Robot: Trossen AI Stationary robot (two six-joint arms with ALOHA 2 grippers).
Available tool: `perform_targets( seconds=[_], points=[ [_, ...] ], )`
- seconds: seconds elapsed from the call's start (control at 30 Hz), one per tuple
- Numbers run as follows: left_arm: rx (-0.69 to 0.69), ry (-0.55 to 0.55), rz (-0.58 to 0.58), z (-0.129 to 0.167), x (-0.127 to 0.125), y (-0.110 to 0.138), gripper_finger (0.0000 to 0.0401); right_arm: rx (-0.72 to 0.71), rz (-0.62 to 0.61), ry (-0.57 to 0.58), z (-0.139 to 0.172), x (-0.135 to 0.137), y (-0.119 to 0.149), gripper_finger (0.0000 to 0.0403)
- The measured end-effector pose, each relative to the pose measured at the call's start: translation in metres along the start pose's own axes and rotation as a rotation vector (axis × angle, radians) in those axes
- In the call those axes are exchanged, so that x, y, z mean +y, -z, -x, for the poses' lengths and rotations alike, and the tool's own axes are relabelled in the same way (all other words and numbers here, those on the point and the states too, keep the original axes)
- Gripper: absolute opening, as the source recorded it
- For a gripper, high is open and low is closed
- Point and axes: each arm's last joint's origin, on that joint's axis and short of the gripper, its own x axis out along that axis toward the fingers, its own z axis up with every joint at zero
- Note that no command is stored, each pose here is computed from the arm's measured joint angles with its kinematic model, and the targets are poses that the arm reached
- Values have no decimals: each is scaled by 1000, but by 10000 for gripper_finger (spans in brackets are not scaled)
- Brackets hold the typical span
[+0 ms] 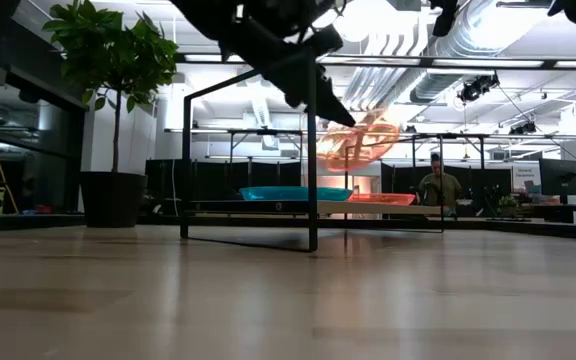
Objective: Place and stack plates onto a shelf
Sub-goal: Stack the orange plate on top of the orange plate on the shelf
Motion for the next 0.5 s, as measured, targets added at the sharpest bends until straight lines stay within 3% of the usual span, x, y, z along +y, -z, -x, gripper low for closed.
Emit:
perform_targets(
  seconds=[0.37,0.5],
  points=[
    [-54,-51,-51,-36,-3,12,0,33,12,23,0,-2,3,200],
    [-9,-81,-40,-48,-7,21,1,36,13,25,0,-2,4,200]
  ],
)
